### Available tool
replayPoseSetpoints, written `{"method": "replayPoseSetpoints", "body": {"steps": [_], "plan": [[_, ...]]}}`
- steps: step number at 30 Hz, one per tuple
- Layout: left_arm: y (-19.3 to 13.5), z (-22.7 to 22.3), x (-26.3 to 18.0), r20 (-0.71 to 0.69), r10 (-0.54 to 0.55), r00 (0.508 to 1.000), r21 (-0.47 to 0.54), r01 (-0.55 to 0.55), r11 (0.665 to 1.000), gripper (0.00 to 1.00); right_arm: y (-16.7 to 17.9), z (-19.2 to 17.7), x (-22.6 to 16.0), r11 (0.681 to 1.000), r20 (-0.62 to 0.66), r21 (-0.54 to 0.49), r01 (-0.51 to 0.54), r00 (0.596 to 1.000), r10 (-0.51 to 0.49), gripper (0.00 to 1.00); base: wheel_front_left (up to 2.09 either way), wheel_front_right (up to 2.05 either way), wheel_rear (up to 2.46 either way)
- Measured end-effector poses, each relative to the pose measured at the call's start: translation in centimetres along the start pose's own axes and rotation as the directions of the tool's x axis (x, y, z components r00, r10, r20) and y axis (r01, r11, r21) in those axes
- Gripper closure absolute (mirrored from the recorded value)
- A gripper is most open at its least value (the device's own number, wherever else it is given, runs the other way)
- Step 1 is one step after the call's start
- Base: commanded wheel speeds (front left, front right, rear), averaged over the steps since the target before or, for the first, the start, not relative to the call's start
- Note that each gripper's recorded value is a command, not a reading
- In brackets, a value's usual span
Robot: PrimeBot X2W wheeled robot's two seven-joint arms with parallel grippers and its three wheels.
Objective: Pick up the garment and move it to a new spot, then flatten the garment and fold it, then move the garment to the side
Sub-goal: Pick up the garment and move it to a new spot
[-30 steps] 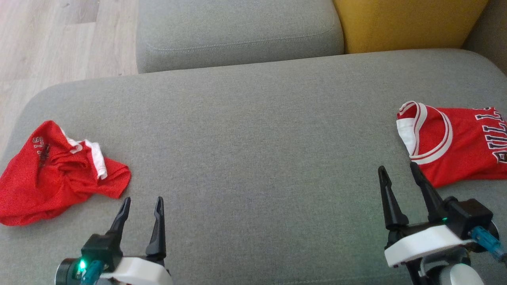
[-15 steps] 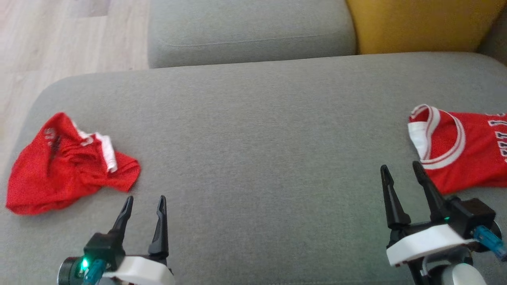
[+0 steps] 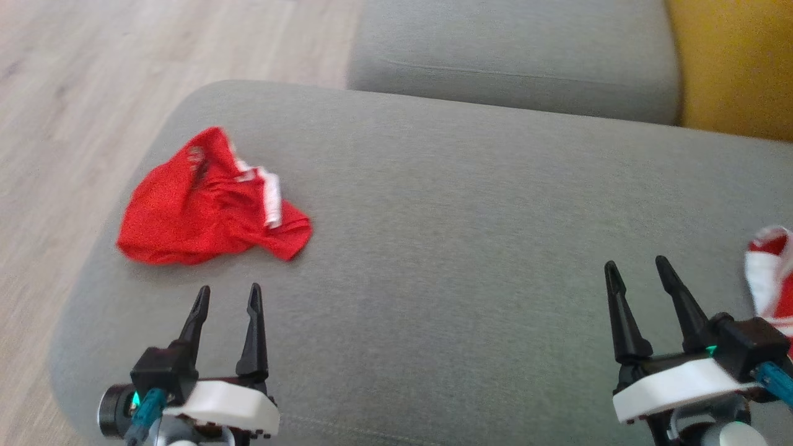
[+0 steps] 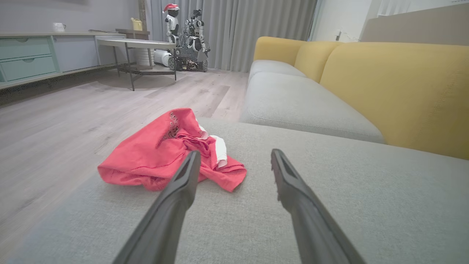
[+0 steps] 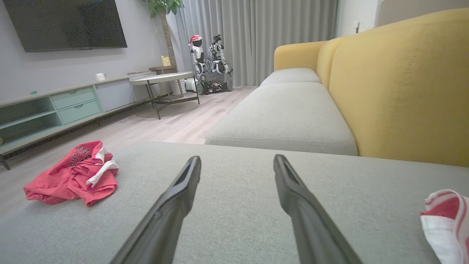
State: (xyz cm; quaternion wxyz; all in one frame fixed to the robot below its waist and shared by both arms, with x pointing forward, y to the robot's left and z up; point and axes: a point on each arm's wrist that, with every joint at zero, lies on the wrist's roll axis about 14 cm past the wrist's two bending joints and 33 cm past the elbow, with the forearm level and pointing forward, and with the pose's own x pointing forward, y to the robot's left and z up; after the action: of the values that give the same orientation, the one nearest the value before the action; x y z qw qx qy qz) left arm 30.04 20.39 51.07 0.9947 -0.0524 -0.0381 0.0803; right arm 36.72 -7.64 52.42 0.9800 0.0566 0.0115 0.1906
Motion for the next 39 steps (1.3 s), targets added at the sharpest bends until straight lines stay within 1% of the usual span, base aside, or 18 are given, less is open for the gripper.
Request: {"method": "replayPoseSetpoints", "body": {"steps": [4,9,25,28,31,32,35,39], "plan": [[2.0,0.2,-1.1,0.01,0.067,0.998,0.004,-0.067,0.998,0.0,1.8,0.1,1.1,0.998,0.0,0.001,-0.062,0.998,0.062,0.0,0.0,0.0,0.0],[3.3,0.6,-2.0,0.024,0.107,0.994,0.004,-0.107,0.994,0.0,3.2,0.2,1.7,0.994,-0.002,-0.002,-0.107,0.994,0.107,0.0,0.0,0.0,0.0],[3.5,0.6,-1.5,0.023,0.106,0.994,0.022,-0.107,0.994,0.0,2.9,-0.2,1.7,0.995,-0.014,0.004,-0.099,0.995,0.099,0.0,0.0,0.0,0.0],[3.4,0.9,-0.4,0.032,0.102,0.994,0.006,-0.102,0.995,0.0,2.7,-0.4,1.9,0.995,-0.025,0.01,-0.096,0.995,0.097,0.0,0.0,0.0,0.0],[2.6,1.7,1.6,0.055,0.08,0.995,-0.004,-0.08,0.997,0.0,2.4,-0.9,2.4,0.996,-0.046,0.013,-0.091,0.995,0.091,0.0,0.0,0.0,0.0],[2.3,2.5,3.4,0.077,0.066,0.995,-0.003,-0.066,0.998,0.0,2.0,-1.1,3.0,0.996,-0.054,0.016,-0.085,0.995,0.086,0.0,0.0,0.0,0.0],[2.2,3.2,6.3,0.098,0.056,0.994,0.011,-0.057,0.998,0.0,1.4,-1.0,4.3,0.997,-0.047,0.02,-0.077,0.996,0.078,0.0,0.0,0.0,0.0],[1.6,2.0,10.2,0.073,0.027,0.997,0.029,-0.029,0.999,0.0,-0.1,-1.3,6.0,0.998,-0.044,0.021,-0.059,0.997,0.06,0.0,0.0,0.0,0.0]]}}
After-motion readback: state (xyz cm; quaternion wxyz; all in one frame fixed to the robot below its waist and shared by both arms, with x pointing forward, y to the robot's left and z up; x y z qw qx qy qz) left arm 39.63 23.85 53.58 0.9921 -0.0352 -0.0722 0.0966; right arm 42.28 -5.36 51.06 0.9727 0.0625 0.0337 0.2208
